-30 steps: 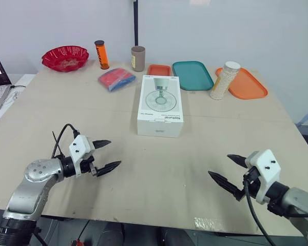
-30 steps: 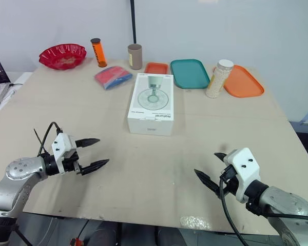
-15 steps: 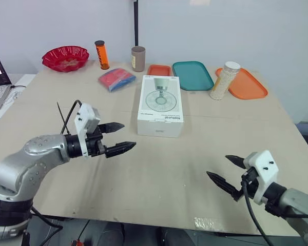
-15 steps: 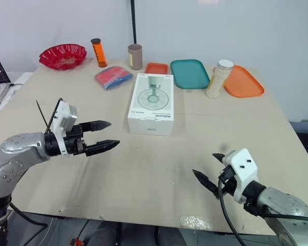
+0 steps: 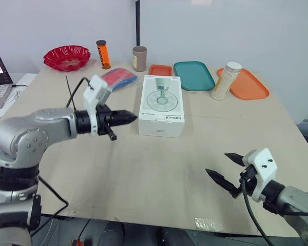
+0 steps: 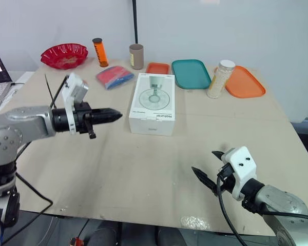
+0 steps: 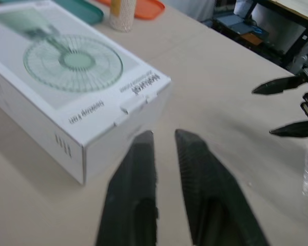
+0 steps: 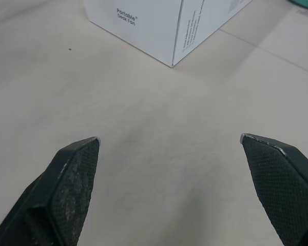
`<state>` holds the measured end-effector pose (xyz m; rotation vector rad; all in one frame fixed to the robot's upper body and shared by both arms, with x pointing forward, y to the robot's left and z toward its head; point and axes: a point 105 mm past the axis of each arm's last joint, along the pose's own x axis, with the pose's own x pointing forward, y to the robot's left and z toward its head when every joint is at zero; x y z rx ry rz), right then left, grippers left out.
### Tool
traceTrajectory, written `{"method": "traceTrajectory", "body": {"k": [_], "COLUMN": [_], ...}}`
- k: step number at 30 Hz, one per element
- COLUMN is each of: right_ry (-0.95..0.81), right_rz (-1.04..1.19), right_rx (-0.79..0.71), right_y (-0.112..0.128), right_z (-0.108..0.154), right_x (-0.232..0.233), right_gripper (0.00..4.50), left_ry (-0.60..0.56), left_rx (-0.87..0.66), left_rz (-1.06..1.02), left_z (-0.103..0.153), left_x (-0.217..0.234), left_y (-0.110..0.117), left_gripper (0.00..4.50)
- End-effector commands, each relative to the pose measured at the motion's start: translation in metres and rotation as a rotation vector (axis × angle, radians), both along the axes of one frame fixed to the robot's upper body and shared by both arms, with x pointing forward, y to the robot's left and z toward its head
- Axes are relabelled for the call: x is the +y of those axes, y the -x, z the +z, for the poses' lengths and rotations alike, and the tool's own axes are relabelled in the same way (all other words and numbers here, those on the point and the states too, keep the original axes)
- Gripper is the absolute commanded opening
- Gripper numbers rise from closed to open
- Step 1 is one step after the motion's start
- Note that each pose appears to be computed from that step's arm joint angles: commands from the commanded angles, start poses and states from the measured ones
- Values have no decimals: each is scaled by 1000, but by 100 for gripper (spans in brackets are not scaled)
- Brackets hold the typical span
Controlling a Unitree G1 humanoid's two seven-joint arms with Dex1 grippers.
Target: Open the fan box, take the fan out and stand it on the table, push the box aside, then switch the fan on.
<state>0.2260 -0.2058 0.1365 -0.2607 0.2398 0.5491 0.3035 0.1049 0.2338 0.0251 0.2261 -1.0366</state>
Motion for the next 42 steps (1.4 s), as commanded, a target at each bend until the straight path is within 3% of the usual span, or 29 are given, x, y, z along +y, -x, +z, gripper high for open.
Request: {"method": "traceTrajectory", "body": {"k": [1,9,16,22,28,32,42], "right_ry": [10,-9,-47,-65,-74,-79,70], "right_rz": [-39,-21,-10,3,21,12,39], "right_rx": [-95,-118,-133,-140,-130,-145,-229], "right_y": [-10,-14,-18,-20,-24,-41,-83], "right_z": [16,20,24,26,26,38,75], "right_x": [-3,10,24,33,39,48,80], "right_gripper": [450,450,450,450,450,450,450], "left_ry": [-64,-182,-197,-142,-219,-261,-293], "left_rx": [-74,-225,-298,-314,-275,-226,-200], "left_rz": [29,236,230,214,204,198,176], "left_z": [9,-16,-33,-25,-40,-58,-66], "left_x": [-15,-32,-55,-68,-68,-67,-70], "left_y": [-16,-80,-102,-104,-105,-103,-102], "left_gripper": [17,17,17,17,17,17,17]}}
